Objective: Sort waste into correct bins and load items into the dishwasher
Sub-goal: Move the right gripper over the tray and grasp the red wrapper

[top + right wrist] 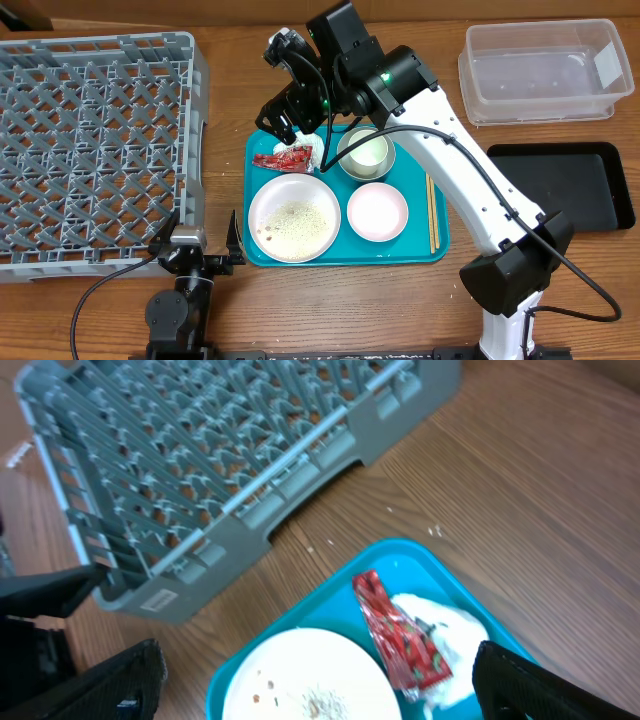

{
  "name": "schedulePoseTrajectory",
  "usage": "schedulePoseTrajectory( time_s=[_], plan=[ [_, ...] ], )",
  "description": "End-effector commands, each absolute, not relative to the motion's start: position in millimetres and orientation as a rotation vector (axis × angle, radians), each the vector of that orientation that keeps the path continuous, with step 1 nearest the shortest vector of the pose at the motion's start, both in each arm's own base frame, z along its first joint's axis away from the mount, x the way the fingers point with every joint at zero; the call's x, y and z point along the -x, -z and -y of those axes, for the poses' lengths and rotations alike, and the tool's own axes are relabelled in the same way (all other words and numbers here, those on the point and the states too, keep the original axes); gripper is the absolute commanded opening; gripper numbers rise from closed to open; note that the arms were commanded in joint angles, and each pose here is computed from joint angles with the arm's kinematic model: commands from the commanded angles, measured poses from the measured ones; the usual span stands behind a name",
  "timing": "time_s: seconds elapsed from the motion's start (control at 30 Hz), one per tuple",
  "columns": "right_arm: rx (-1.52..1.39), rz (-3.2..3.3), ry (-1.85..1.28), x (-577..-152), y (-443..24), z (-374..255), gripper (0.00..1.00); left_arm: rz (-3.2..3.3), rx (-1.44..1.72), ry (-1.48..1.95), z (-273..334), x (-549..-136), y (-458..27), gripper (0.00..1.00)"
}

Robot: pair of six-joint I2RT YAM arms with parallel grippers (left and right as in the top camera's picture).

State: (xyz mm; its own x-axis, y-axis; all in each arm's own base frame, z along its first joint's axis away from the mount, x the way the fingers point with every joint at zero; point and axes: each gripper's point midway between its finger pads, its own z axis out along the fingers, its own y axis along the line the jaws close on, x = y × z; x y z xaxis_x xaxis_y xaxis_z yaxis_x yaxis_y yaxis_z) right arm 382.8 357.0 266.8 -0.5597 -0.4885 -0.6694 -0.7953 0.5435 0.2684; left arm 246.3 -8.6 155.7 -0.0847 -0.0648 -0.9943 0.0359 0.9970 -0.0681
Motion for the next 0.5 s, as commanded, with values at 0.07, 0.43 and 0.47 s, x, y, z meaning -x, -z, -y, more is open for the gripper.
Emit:
schedulePoseTrajectory(
  time_s=[0.07, 0.43, 0.47],
  plan=[
    [1.054, -2.273, -0.815, -380.0, -252.9, -363.0, 0.99, -1.648, 0.006, 0.064, 8.1, -246.0, -155.9, 1.00],
    [1.003, -2.520, -0.641, -404.2, -137.3, -358.4, 0.88, -1.648, 0.006, 0.064, 8.1, -246.0, -156.1, 1.00],
    [1.003, -2.534, -0.640, -404.2, -130.9, -358.5, 0.86, -1.648, 0.006, 0.064, 8.1, -246.0, -155.9, 1.00]
  ],
)
